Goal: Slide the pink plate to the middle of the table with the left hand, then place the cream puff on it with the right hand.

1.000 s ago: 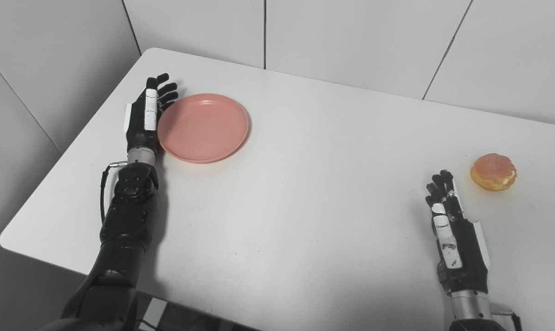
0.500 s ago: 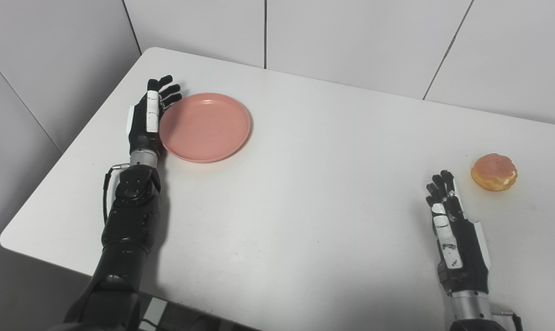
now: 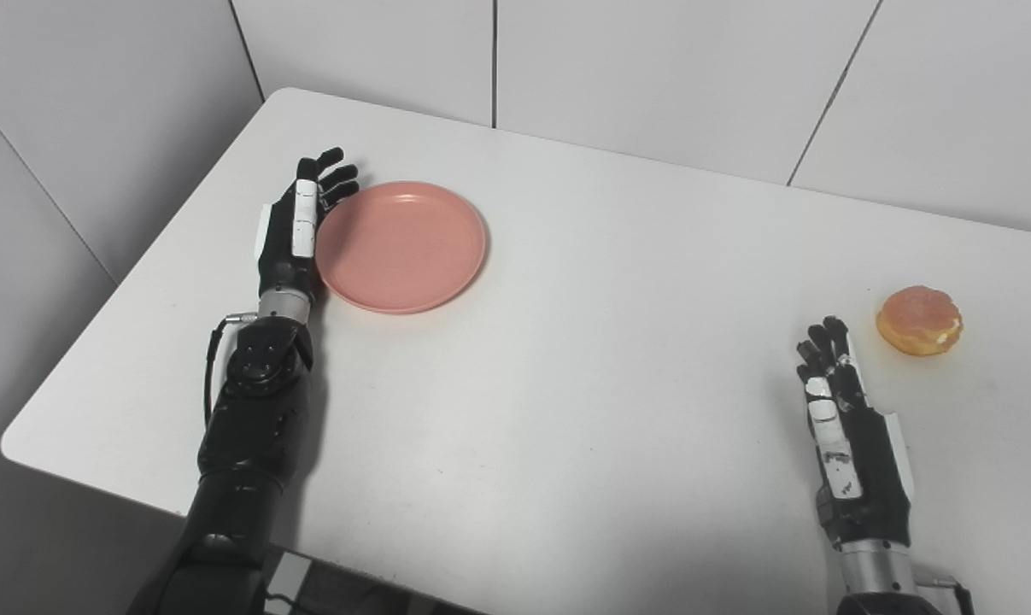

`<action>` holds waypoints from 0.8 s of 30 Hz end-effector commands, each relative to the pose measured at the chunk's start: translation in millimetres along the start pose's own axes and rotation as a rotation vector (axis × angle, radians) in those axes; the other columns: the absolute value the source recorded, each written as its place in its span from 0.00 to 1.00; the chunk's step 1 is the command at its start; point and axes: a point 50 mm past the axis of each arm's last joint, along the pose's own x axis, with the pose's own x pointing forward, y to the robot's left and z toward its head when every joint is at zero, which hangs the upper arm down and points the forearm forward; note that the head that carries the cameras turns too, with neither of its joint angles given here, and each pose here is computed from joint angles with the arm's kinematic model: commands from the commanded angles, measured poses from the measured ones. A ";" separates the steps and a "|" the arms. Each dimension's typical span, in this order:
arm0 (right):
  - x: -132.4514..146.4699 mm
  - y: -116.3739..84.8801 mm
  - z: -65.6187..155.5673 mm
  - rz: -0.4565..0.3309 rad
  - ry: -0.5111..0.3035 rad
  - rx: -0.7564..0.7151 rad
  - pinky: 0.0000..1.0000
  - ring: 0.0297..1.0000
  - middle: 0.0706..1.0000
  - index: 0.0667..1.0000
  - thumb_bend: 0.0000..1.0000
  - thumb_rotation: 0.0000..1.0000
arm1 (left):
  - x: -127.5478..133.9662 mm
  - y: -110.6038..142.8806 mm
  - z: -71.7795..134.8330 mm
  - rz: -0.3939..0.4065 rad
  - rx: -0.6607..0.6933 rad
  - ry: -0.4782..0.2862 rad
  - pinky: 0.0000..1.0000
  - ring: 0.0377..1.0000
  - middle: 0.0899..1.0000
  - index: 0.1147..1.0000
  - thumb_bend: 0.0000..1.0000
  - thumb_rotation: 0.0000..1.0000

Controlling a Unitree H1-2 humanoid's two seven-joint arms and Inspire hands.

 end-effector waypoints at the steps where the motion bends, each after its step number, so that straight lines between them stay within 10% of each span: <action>1: -1.6 1.7 3.1 0.000 -0.026 0.010 1.00 0.98 0.98 1.00 0.63 0.83 | -4.8 -20.8 -1.9 -0.092 -0.017 0.038 0.80 0.81 0.79 0.78 0.92 1.00; 24: -3.0 4.1 3.8 -0.006 -0.021 -0.003 1.00 0.96 0.97 0.99 0.64 0.83 | -28.3 -73.0 -4.9 -0.247 0.008 0.046 0.84 0.83 0.82 0.84 0.86 1.00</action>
